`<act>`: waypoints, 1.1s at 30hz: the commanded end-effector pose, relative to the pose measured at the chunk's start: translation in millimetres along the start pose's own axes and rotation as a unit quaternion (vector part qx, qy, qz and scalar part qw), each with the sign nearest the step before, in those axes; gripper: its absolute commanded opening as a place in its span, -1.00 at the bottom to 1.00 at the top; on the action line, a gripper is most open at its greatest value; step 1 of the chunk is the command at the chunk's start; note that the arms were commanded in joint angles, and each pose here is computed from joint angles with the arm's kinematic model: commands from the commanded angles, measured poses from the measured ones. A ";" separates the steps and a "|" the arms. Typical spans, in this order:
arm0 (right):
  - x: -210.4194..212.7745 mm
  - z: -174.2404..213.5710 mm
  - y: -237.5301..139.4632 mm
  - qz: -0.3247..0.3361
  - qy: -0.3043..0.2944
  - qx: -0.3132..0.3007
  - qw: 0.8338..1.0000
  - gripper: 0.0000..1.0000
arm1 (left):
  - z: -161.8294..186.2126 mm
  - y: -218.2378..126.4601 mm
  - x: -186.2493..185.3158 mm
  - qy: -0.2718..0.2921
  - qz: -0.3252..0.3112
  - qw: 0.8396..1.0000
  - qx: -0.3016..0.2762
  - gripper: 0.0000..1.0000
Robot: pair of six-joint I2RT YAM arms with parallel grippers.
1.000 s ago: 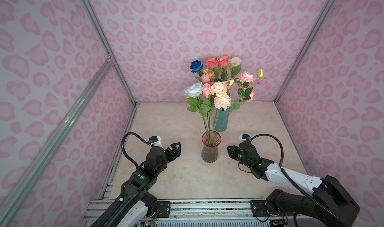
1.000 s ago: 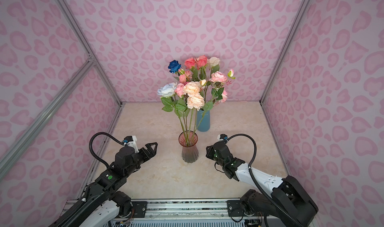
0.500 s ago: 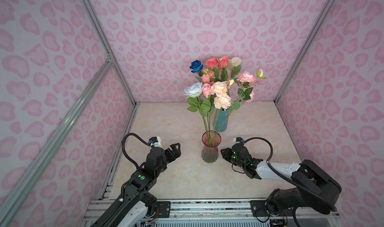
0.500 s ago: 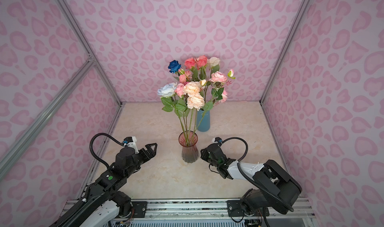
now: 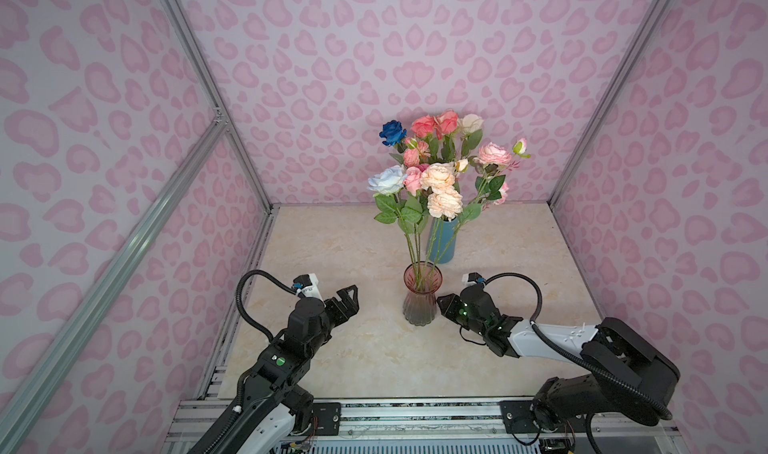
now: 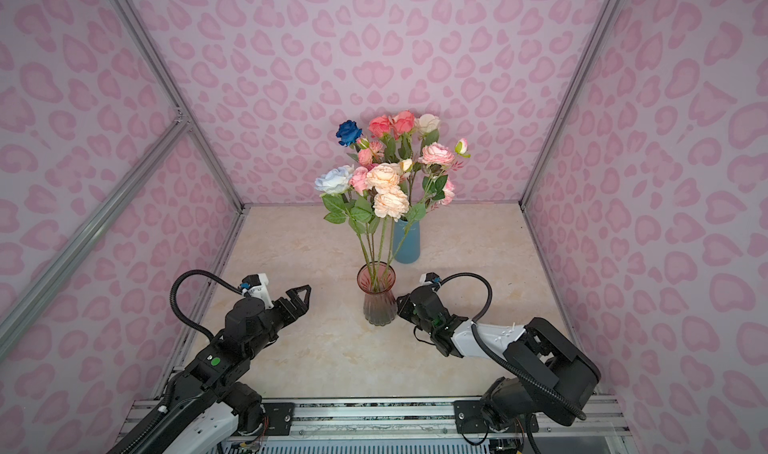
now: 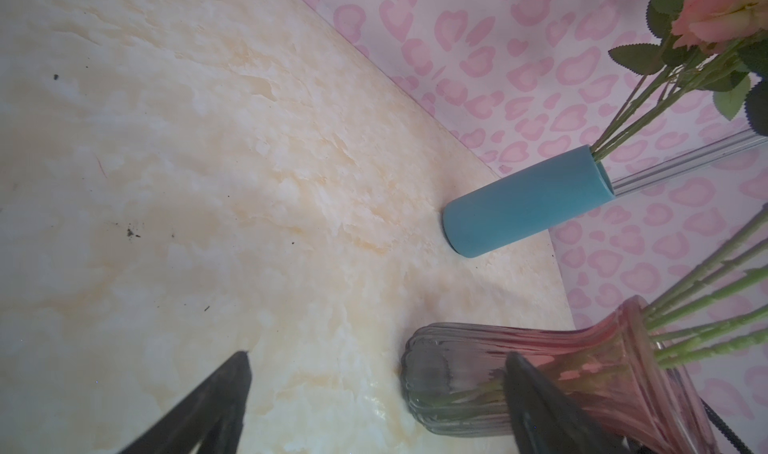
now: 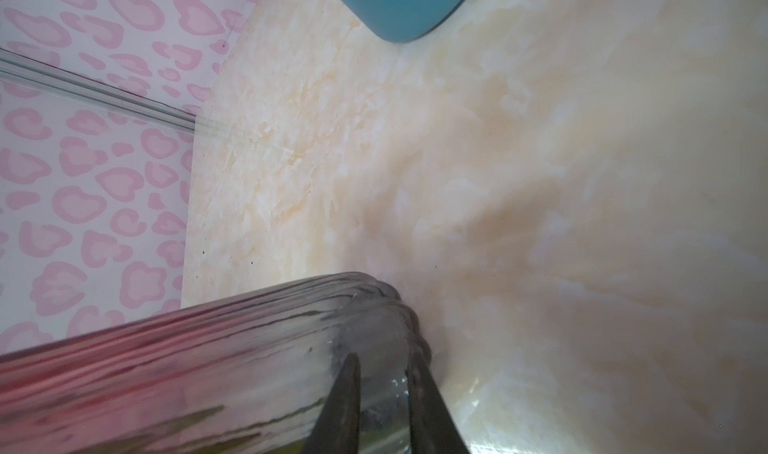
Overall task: Arrange the flowers into the vase
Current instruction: 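Open the right gripper and draw it back beside the pink vase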
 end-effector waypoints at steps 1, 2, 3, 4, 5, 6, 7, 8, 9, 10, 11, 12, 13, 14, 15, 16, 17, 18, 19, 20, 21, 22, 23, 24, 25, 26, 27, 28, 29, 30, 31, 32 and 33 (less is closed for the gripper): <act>6.1 3.6 3.3 -0.010 -0.009 0.005 1.000 -0.56 | -1.1 -0.5 1.9 0.004 -0.006 1.000 -0.006 0.91; 7.1 4.6 4.3 -0.011 -0.010 0.007 1.000 -0.56 | -1.3 -0.6 1.4 0.004 -0.005 1.000 -0.005 0.91; 7.2 4.4 4.7 -0.010 -0.009 0.007 1.000 -0.56 | -1.4 -0.7 1.0 0.004 -0.006 1.000 -0.004 0.91; 7.1 4.9 4.6 -0.010 -0.009 0.006 1.000 -0.56 | -1.3 -0.8 0.9 0.004 -0.006 1.000 -0.003 0.91; 7.1 4.1 4.2 -0.009 -0.010 0.004 1.000 -0.56 | -1.3 -1.1 0.6 0.004 -0.005 1.000 -0.002 0.91; 6.8 3.2 3.8 -0.007 -0.012 0.002 1.000 -0.56 | -0.9 -1.2 0.9 0.004 -0.005 1.000 -0.002 0.91; 6.9 3.4 3.5 -0.006 -0.013 0.002 1.000 -0.56 | -0.9 -1.3 0.9 0.004 -0.005 1.000 -0.002 0.91; 7.4 3.6 4.0 -0.006 -0.014 0.004 1.000 -0.56 | -0.3 -1.3 2.0 0.004 -0.006 1.000 -0.002 0.91; 8.1 3.9 4.7 -0.008 -0.015 0.006 1.000 -0.56 | -0.3 -1.4 2.1 0.003 -0.005 1.000 -0.002 0.91; 9.2 4.3 5.3 -0.010 -0.014 0.007 1.000 -0.56 | 0.0 -1.3 2.5 0.003 -0.006 1.000 -0.002 0.91; 9.3 5.4 6.2 -0.011 -0.014 0.009 1.000 -0.56 | 0.4 -1.1 2.6 0.003 -0.006 1.000 -0.002 0.91; 9.4 6.5 7.1 -0.012 -0.014 0.011 1.000 -0.56 | -0.2 -1.2 2.5 0.003 -0.006 1.000 -0.003 0.91; 9.4 7.5 7.9 -0.012 -0.014 0.012 1.000 -0.56 | -0.2 -1.2 2.5 0.003 -0.006 1.000 -0.004 0.91; 10.1 8.3 8.9 -0.014 -0.013 0.014 1.000 -0.57 | -0.3 -1.0 2.5 0.003 -0.007 1.000 -0.003 0.91; 9.9 9.3 10.0 -0.014 -0.012 0.016 1.000 -0.56 | -0.9 -1.1 1.7 0.003 -0.006 1.000 -0.004 0.91; 10.8 10.0 10.7 -0.016 -0.011 0.019 1.000 -0.56 | -1.1 -1.2 1.3 0.004 -0.006 1.000 -0.003 0.91; 11.0 10.3 11.1 -0.017 -0.011 0.020 1.000 -0.57 | -1.6 -1.5 0.7 0.003 -0.005 1.000 -0.004 0.91; 10.8 10.2 11.0 -0.017 -0.011 0.019 1.000 -0.56 | -1.3 -1.3 1.0 0.005 -0.006 1.000 -0.003 0.91; 10.0 9.9 10.7 -0.015 -0.011 0.017 1.000 -0.57 | -1.4 -1.3 1.2 0.005 -0.006 1.000 -0.004 0.91; 10.4 9.3 10.3 -0.015 -0.011 0.015 1.000 -0.56 | -1.6 -1.3 1.2 0.006 -0.007 1.000 -0.004 0.91; 10.2 9.0 9.8 -0.013 -0.012 0.015 1.000 -0.56 | -1.8 -1.4 1.0 0.006 -0.006 1.000 -0.005 0.91; 10.1 9.5 9.9 -0.012 -0.012 0.017 1.000 -0.56 | -1.7 -1.2 1.0 0.006 -0.007 1.000 -0.004 0.91; 11.1 10.0 10.2 -0.014 -0.013 0.019 1.000 -0.56 | -1.7 -1.0 0.9 0.006 -0.006 1.000 -0.004 0.91; 11.3 11.3 11.0 -0.017 -0.014 0.021 1.000 -0.57 | -1.3 -0.4 1.3 0.006 -0.007 1.000 -0.004 0.91; 12.1 11.8 11.9 -0.018 -0.014 0.023 0.999 -0.57 | -1.2 0.1 1.5 0.007 -0.008 1.000 -0.004 0.91; 12.0 12.6 12.6 -0.019 -0.013 0.024 0.999 -0.56 | -1.1 0.7 1.5 0.008 -0.009 1.000 -0.003 0.91; 10.9 13.5 14.0 -0.018 -0.012 0.027 0.999 -0.56 | -1.7 0.9 1.1 0.008 -0.009 1.000 -0.004 0.91; 11.3 14.2 14.8 -0.020 -0.009 0.028 0.999 -0.56 | -1.5 1.3 0.9 0.008 -0.010 1.000 -0.003 0.91; 12.1 14.6 15.3 -0.024 -0.007 0.029 0.999 -0.57 | -1.7 1.4 0.3 0.009 -0.010 1.000 -0.002 0.91; 13.5 14.4 15.7 -0.028 -0.005 0.029 0.999 -0.57 | -2.1 1.6 -0.7 0.010 -0.009 1.000 -0.001 0.91; 14.7 13.9 15.9 -0.029 -0.006 0.029 0.999 -0.56 | -2.4 1.6 -1.2 0.011 -0.008 1.000 -0.001 0.91; 14.7 13.0 15.7 -0.026 -0.007 0.027 0.999 -0.57 | -2.1 1.8 -0.9 0.011 -0.009 1.000 0.000 0.91; 14.4 11.4 14.9 -0.022 -0.009 0.024 0.999 -0.56 | -2.4 1.7 -1.0 0.013 -0.010 1.000 -0.001 0.91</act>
Point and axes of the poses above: each gripper's point midway between its finger pads, its own y axis out along the fingers, its own x axis along the line the jaws close on, z = x × y, the point moved 6 cm from there along -y, back along the fingers, and after that the axes turned 4 degrees about -y, right-handed, at the moved point
